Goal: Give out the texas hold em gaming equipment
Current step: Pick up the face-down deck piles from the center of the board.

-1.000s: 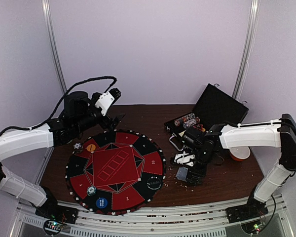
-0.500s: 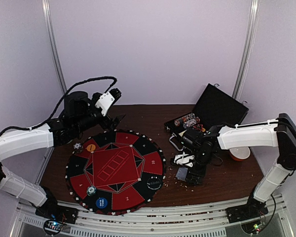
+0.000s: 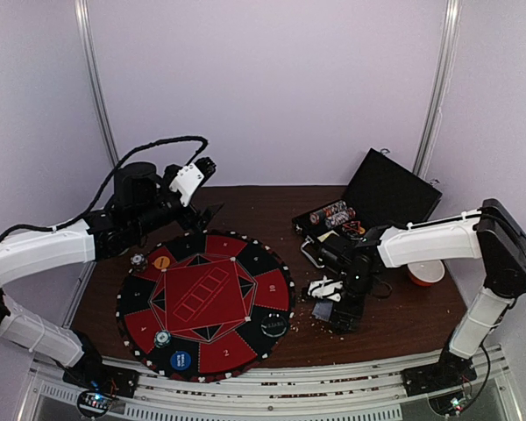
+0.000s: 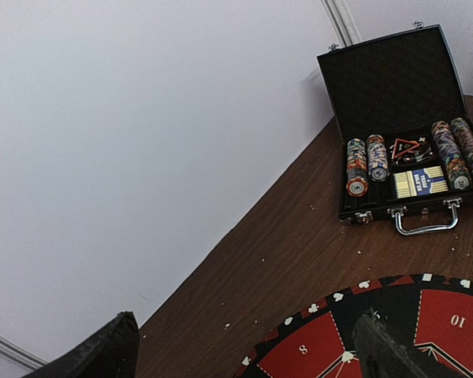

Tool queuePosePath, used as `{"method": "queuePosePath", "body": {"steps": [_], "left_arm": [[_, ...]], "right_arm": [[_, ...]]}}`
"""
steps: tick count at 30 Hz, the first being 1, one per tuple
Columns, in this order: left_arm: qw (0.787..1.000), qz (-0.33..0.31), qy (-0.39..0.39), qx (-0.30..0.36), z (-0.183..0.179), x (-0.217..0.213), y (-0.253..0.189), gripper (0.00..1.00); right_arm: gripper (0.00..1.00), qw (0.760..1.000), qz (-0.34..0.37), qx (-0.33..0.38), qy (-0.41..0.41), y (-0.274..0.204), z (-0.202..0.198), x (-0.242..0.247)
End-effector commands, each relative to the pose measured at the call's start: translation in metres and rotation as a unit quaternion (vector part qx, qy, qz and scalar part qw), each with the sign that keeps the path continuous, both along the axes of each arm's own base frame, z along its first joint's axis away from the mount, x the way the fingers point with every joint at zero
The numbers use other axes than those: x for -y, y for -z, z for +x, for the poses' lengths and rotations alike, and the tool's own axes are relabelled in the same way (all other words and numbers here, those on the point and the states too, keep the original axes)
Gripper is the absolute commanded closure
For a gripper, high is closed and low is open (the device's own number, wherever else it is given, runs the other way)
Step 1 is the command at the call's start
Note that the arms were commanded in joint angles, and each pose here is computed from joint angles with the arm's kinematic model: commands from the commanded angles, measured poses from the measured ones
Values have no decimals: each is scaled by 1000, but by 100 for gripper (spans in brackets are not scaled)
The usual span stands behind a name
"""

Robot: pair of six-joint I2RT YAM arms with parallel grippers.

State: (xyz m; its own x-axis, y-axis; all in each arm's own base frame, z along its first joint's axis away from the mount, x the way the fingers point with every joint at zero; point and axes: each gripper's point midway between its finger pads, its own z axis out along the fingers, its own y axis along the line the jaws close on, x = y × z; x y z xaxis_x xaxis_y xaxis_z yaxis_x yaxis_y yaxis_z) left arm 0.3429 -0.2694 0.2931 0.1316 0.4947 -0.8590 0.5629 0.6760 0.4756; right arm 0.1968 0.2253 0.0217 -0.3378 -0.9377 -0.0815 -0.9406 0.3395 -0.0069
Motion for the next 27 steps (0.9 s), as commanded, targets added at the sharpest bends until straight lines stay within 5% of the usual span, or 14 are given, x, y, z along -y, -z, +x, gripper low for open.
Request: {"method": "queuePosePath", "body": {"steps": [1, 6, 16, 27], "left_arm": [[1000, -2, 6, 9, 0, 0, -2, 2], [1000, -1, 8, 9, -1, 0, -2, 2], [1000, -1, 8, 10, -1, 0, -2, 2], [1000, -21, 4, 4, 0, 1, -5, 2]], "right_arm": [[5, 1000, -26, -3, 5, 6, -3, 13], [23, 999, -37, 1, -1, 12, -1, 16], [28, 999, -32, -1, 6, 22, 2, 9], [53, 999, -28, 37, 8, 7, 18, 4]]}}
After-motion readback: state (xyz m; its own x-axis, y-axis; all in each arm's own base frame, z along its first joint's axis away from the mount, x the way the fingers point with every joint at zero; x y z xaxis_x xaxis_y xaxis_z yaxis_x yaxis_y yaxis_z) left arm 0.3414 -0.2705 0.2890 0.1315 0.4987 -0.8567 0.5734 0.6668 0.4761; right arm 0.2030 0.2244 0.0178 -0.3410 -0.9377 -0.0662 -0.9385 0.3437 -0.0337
